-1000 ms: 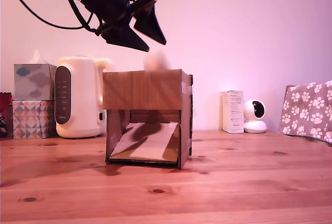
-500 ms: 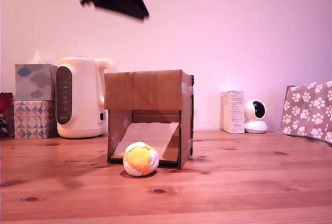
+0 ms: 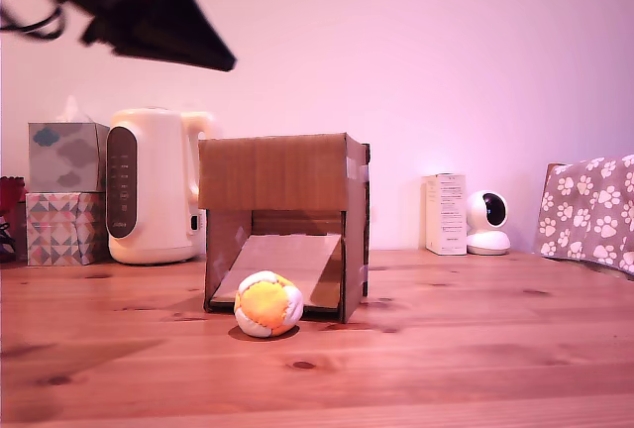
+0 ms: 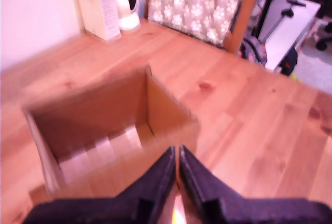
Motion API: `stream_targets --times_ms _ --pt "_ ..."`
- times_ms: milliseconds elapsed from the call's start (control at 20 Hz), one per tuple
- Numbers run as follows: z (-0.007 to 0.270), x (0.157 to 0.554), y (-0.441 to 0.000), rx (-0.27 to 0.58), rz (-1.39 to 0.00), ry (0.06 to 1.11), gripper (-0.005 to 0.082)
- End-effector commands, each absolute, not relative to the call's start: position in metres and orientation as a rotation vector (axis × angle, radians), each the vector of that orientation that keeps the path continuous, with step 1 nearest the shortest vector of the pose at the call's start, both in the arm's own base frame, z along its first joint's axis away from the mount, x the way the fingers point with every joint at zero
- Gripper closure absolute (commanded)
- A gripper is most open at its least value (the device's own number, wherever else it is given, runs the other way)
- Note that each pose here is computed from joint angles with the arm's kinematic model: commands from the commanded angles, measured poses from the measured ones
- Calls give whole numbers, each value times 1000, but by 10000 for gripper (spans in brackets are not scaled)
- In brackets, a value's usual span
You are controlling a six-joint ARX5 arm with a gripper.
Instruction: Drop the footbag into the cardboard dice tower
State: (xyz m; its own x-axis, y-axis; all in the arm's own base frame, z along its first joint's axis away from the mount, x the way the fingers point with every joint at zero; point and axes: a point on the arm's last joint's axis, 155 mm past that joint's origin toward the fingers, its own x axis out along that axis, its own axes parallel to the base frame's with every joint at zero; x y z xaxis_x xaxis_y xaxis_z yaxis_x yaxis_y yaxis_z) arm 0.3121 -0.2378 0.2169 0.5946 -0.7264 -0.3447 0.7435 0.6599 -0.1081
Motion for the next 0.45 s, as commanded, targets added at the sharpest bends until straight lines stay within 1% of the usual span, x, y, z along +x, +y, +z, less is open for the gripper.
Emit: stream_targets --times_ms 0,150,250,400 --pt "216 305 -233 30 -849 328 790" --pt "202 296 -218 -5 -811 271 790" --pt "189 291 -204 -41 -770 277 790" --pt "174 284 -188 -68 -730 269 790"
